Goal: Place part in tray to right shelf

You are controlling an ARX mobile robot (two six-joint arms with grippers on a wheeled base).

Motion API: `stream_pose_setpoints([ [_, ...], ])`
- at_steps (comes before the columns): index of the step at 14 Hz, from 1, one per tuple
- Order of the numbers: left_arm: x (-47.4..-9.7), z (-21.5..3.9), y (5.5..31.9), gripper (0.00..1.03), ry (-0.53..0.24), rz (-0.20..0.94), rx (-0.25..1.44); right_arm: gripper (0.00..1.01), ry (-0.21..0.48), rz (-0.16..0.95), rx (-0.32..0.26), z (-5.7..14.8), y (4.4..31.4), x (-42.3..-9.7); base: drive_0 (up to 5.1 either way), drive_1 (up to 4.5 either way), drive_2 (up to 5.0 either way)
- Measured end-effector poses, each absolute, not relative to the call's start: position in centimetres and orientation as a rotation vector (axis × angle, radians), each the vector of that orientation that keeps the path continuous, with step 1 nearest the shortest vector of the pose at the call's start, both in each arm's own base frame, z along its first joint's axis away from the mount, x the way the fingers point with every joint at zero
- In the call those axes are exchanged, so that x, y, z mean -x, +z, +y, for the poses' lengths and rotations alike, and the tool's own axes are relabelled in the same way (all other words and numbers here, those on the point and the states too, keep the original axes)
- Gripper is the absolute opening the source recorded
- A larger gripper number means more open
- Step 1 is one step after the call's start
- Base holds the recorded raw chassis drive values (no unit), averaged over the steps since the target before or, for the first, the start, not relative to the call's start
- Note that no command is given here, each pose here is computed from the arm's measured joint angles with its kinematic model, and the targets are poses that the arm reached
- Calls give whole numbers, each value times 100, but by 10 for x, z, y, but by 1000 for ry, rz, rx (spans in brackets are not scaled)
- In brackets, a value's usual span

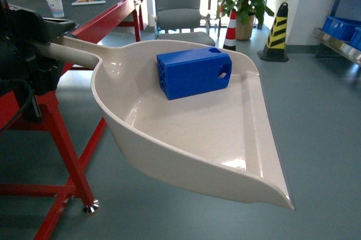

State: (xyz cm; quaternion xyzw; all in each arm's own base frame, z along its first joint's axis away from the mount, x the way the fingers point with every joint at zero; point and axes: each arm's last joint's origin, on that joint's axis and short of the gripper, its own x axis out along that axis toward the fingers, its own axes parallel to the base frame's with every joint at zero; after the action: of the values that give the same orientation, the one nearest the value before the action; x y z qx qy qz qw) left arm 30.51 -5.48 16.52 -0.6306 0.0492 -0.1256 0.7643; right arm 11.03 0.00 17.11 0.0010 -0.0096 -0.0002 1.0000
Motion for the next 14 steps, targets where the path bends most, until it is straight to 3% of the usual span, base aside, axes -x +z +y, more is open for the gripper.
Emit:
stream_pose_setpoints([
  [14,-305,-56,165,12,-277,108,1367,98,0,-19,-2,0,171,-110,15,445,-416],
])
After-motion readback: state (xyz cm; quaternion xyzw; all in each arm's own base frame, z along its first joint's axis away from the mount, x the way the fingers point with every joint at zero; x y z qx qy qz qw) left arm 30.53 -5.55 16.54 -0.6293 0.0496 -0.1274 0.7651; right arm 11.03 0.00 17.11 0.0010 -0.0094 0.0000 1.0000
